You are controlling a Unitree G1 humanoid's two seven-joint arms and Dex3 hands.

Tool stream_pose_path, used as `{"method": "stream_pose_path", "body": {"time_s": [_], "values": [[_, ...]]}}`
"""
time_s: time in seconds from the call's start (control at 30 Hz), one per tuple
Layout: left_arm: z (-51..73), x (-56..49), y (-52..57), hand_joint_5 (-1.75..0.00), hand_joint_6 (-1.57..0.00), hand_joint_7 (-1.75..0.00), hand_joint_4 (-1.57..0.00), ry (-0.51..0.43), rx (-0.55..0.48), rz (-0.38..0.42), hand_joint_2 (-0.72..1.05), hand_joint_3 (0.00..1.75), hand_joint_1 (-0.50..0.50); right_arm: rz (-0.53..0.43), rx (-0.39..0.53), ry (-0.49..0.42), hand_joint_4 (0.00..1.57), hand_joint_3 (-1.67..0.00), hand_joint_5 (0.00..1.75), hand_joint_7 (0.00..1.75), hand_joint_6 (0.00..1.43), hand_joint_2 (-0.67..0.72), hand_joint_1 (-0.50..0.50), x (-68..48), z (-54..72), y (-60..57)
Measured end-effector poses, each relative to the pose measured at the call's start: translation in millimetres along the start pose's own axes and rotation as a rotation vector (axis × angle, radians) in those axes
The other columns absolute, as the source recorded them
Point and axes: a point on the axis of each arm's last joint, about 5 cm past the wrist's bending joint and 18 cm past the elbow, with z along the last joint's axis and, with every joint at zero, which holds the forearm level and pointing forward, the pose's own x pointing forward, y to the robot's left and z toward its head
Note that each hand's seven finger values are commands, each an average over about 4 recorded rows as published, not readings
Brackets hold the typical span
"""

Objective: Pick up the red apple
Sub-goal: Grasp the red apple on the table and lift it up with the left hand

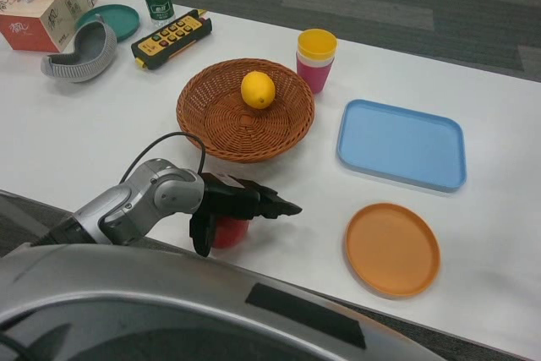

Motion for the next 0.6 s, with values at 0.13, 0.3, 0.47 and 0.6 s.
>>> {"method": "stream_pose_path", "body": {"time_s": [0.13,0.3,0.47,0.6], "values": [[-1.1,1.8,0.5,0.00,0.00,0.00,0.00,-0.003,-0.001,-0.002,0.80,0.00,0.50,-0.001,0.000,0.000,0.00,0.00,0.00,0.00,0.00,0.72,-0.42,0.0,0.0,-0.1],[-2.3,3.4,1.2,0.00,0.00,0.00,0.00,-0.004,-0.005,-0.004,0.76,0.00,0.50,-0.009,0.002,0.000,0.00,0.00,0.00,0.00,0.00,0.72,-0.42,0.7,0.2,-1.0],[-3.1,4.3,2.1,0.00,0.00,-0.03,0.00,-0.006,-0.008,-0.005,0.80,0.00,0.50,-0.010,0.002,0.000,0.00,0.00,0.00,0.00,0.00,0.72,-0.42,0.7,0.2,-1.1],[-4.5,5.7,3.2,0.00,0.00,-0.07,0.00,-0.009,-0.014,-0.006,0.87,0.00,0.50,-0.010,0.002,-0.001,0.00,0.00,0.00,0.00,0.00,0.72,-0.42,0.7,0.2,-1.1]]}}
